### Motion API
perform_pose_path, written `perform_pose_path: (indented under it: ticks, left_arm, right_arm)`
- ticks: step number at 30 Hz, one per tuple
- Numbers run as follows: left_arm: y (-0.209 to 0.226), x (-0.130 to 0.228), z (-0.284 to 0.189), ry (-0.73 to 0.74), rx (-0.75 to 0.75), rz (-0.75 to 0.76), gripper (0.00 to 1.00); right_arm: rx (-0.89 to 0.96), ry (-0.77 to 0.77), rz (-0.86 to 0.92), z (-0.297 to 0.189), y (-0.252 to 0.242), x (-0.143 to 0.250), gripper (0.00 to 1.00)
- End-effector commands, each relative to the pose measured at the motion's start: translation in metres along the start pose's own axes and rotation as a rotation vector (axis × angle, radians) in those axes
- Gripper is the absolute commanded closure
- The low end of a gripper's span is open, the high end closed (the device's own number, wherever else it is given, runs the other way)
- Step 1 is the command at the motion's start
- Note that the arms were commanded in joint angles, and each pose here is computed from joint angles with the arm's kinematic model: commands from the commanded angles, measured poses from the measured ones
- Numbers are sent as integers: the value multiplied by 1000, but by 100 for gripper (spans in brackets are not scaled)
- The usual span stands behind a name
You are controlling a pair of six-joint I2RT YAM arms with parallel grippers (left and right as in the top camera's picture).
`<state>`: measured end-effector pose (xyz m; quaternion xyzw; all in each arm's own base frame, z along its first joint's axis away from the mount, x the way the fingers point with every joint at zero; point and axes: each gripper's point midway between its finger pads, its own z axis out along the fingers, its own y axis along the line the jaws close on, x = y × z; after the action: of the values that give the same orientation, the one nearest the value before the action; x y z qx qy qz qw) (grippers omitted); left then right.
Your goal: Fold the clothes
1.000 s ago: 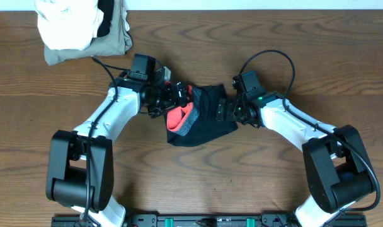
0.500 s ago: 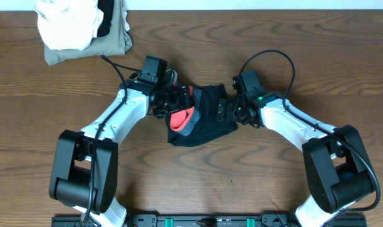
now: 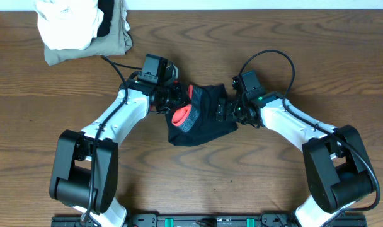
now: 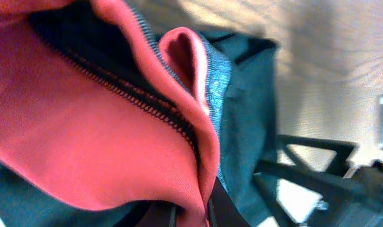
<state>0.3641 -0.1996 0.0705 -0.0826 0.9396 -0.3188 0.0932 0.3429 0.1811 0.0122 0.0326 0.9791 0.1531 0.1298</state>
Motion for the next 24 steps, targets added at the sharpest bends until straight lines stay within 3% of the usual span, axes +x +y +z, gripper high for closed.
perform_pose_path:
  ticks: [1, 24]
  left_arm:
    - [-19, 3, 1, 41, 92, -58, 94]
    - [-52, -3, -11, -21, 164, 0, 94]
  right_arm:
    - [-3, 19, -11, 5, 5, 8, 1]
    - [-38, 23, 26, 4, 10, 7, 1]
